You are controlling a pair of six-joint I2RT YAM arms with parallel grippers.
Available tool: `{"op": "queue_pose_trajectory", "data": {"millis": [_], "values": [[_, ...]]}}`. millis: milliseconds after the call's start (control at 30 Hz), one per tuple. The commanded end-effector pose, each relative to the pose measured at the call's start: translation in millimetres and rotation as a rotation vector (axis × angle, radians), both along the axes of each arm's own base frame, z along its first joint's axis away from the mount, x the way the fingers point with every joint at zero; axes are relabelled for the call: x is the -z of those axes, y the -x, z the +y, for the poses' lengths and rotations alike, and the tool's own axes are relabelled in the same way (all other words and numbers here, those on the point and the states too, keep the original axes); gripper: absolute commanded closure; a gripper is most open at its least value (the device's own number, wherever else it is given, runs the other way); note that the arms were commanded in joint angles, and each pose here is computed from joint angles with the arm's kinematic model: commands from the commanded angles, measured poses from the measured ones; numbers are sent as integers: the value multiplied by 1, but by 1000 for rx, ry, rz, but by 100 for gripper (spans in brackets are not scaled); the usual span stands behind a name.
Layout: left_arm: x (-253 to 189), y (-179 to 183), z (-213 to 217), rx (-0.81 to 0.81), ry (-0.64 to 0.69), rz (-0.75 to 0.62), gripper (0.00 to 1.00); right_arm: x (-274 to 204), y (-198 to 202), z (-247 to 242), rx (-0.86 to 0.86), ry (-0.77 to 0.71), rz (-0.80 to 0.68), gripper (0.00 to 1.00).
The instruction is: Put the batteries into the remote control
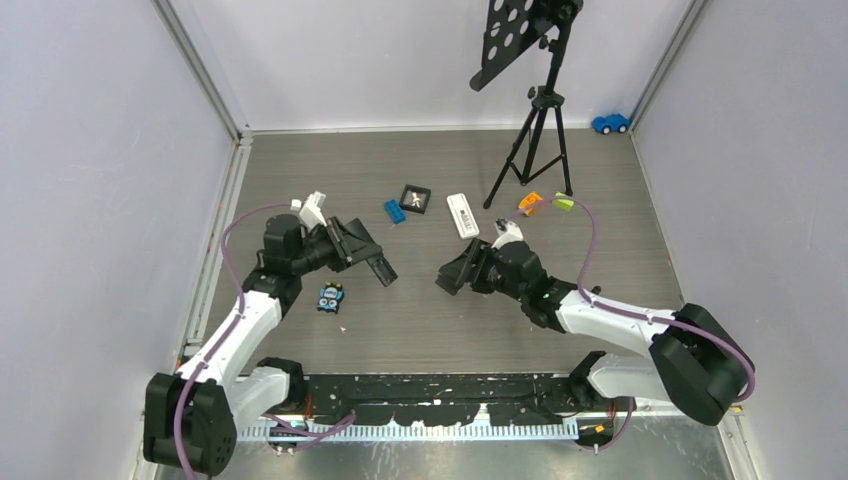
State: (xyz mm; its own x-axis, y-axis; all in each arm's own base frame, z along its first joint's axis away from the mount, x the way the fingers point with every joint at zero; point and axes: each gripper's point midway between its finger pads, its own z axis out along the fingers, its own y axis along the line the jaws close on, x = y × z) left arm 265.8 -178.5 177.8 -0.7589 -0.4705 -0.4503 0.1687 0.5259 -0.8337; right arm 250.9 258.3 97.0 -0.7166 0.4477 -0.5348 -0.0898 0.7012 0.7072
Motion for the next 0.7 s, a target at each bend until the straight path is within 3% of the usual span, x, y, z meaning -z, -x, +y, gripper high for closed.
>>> {"op": "queue_pose_trajectory", "data": {"millis": [0, 400, 667], "values": [[-38, 9, -17, 160, 39, -126, 100, -86, 30, 55, -407, -189, -261, 34], [-56, 40, -55, 407, 157, -168, 100, -141, 96, 115, -817, -351, -374, 29], [-68, 56, -66, 495, 206, -202, 100, -137, 95, 126, -812, -357, -370, 31]]}}
